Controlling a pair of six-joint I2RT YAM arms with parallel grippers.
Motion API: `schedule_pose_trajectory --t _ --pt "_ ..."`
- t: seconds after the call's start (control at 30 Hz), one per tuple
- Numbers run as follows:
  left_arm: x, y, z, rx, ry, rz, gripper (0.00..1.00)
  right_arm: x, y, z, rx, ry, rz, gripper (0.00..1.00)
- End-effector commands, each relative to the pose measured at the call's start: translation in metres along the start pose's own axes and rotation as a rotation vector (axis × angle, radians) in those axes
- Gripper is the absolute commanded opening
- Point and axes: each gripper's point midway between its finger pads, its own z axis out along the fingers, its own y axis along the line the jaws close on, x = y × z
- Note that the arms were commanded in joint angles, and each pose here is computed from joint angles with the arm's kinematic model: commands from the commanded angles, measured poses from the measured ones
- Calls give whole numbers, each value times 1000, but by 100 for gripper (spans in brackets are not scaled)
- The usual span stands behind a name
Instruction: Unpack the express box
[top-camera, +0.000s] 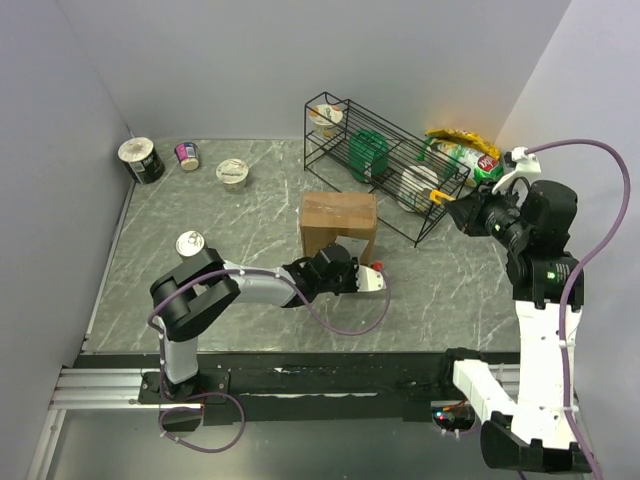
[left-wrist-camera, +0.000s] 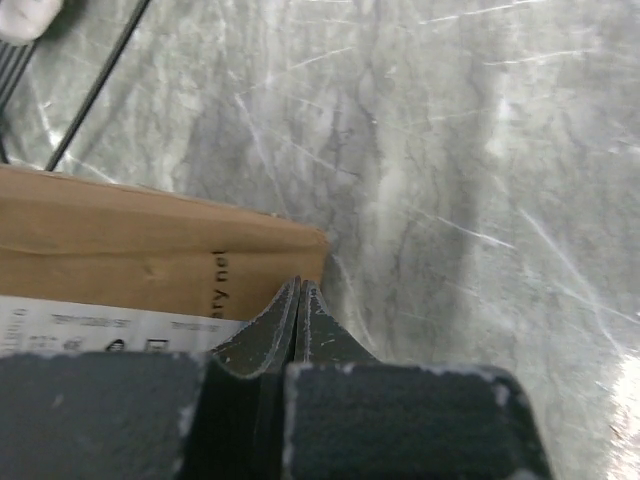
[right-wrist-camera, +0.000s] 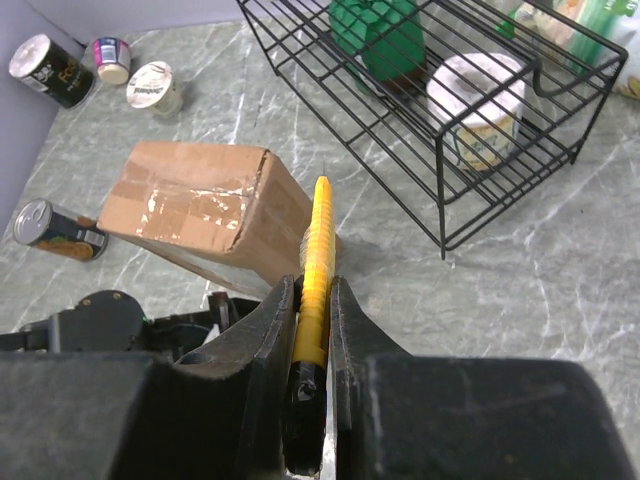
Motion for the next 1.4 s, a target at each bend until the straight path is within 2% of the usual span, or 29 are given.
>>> schedule_pose_trajectory --t 0.0,0.03,0.07,0.1,0.13,0.17,0.2,0.27,0.37,0.4,0.47,0.5,0.6,0.7,0.83,0.9,1.07,1.23,1.37 --pt "-31 -3 -9 53 -116 9 4 -13 3 8 -39 -48 -30 0" --pt "-38 0 -14 73 -131 -8 12 -11 2 9 -45 -41 -44 0" --pt "-63 -6 -29 192 -171 -31 23 -9 6 9 -74 -30 -54 0" --pt "-78 -4 -39 237 -192 -85 42 -7 6 9 -79 -24 -63 0" --pt "-91 4 -48 261 -206 -130 50 -5 5 10 -82 -12 -70 0" --pt "-126 14 -68 304 -254 -151 55 -5 4 9 -81 -13 -75 0" --pt "-143 17 -80 328 -272 -166 63 -6 3 9 -81 -13 -84 0" --pt "-191 43 -109 287 -359 -152 69 -17 3 8 -73 -54 -134 0" --pt "-220 84 -141 153 -380 -146 84 -38 -13 5 54 -101 -75 0" --pt "-212 101 -146 87 -337 -145 93 -40 -12 6 53 -90 -40 0" --pt "-212 126 -164 25 -336 -146 99 -36 -8 7 41 -68 19 0" --pt "-197 147 -171 -18 -309 -178 97 -34 -5 8 25 -69 66 0" --pt "-175 196 -188 -103 -296 -322 97 -21 4 17 -30 -13 141 0" --pt "-160 217 -189 -103 -286 -423 97 -16 -1 27 -18 13 185 0" --pt "-137 216 -167 -40 -282 -499 97 -13 16 38 -120 42 223 0" --pt "-119 219 -154 3 -271 -589 97 -8 17 44 -119 72 247 0" --pt "-98 228 -131 116 -321 -778 97 -2 19 53 -36 93 130 0" --pt "-82 223 -111 189 -315 -847 97 1 29 60 -67 111 90 0" --pt "-74 213 -114 217 -298 -883 99 4 31 66 -89 128 98 0"
